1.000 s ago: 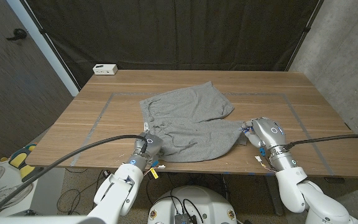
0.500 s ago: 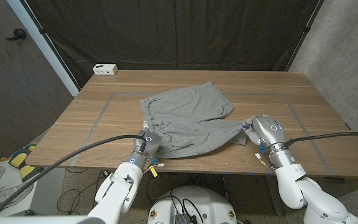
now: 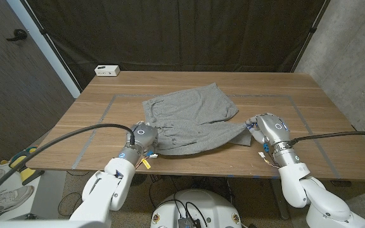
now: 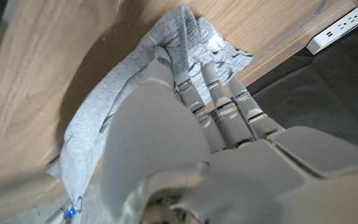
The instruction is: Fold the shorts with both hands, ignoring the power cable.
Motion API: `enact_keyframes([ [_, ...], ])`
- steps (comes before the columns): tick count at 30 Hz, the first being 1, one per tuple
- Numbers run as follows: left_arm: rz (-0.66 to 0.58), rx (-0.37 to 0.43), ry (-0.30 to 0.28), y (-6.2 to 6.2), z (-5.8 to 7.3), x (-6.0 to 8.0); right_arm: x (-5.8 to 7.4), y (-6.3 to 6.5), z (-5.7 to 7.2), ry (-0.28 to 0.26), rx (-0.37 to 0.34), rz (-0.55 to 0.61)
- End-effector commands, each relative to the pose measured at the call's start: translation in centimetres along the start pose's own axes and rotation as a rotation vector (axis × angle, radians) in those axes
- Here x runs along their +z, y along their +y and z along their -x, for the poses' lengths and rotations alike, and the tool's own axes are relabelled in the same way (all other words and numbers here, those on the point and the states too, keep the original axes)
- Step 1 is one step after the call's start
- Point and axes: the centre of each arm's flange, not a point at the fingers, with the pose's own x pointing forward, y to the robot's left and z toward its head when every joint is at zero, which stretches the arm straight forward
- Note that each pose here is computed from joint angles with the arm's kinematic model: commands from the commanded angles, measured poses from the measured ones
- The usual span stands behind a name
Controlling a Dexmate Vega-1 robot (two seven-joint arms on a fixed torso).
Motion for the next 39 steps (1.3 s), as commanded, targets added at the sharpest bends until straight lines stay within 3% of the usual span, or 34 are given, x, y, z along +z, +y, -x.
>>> enact_keyframes([
  [1,0.177,0.076,0.009,2.6,0.4,-2.8,0.3,-0.4,-1.2,-0.013,-0.037,-0.012],
  [11,0.235,0.112,0.018,4.4,-0.1,-4.7,-0.1,-1.5,-2.2,-0.018,-0.075,-0.034],
  [20,0.334,0.096,0.006,4.9,-0.9,-6.6,-0.1,-1.8,-3.4,-0.039,-0.108,-0.04],
  [24,0.39,0.085,-0.002,5.2,-1.2,-7.5,-0.4,-2.1,-4.1,-0.036,-0.145,-0.08],
  [39,0.508,0.059,-0.014,6.5,-1.9,-9.8,-0.1,-3.1,-7.4,-0.093,-0.176,-0.103],
])
